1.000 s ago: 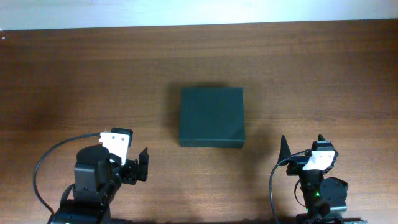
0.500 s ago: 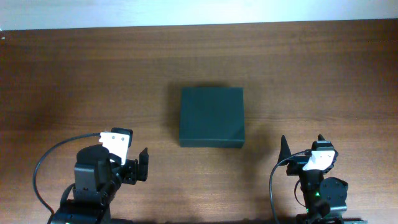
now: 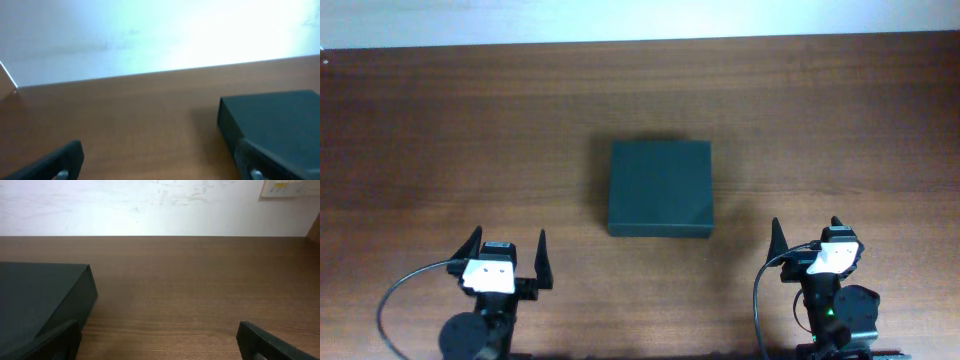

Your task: Pack container

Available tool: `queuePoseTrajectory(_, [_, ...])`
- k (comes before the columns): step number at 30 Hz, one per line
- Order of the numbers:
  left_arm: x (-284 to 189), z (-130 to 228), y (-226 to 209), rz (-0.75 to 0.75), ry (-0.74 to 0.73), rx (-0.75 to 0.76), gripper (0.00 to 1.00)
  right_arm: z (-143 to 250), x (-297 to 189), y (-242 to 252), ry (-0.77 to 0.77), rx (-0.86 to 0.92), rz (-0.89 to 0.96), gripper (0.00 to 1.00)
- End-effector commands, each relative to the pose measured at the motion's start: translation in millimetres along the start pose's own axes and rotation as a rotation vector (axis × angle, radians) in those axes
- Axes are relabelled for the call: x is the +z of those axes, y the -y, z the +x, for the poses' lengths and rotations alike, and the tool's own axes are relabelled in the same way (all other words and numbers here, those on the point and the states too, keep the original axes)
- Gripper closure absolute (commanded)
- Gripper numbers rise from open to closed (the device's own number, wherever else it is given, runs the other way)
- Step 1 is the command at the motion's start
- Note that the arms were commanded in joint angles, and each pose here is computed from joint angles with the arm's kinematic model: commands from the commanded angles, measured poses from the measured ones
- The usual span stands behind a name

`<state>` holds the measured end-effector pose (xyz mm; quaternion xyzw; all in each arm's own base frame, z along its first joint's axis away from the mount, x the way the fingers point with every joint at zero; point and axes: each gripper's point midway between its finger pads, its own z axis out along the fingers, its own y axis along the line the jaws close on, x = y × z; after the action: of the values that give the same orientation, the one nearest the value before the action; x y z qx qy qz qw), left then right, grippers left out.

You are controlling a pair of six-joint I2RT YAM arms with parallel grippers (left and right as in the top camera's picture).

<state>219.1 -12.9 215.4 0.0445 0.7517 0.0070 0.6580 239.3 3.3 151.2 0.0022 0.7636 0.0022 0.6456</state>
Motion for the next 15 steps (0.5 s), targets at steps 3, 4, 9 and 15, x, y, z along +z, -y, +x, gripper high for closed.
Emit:
queuePoseTrajectory(3, [25, 34, -2, -0.036, 0.055, 0.041, 0.01, 2, 0, 3, -0.004, -0.006, 0.015, 0.01])
queuePoseTrajectory(4, [27, 39, -3, -0.042, 0.057, 0.042, 0.01, 2, 0, 3, -0.004, -0.006, 0.015, 0.01])
queuePoseTrajectory(9, [33, 54, -6, -0.068, 0.043, 0.086, 0.01, 2, 0, 3, -0.004, -0.006, 0.015, 0.01])
queuePoseTrajectory(15, [33, 54, 0, -0.03, 0.047, 0.092, 0.01, 2, 0, 3, -0.004, -0.006, 0.015, 0.01])
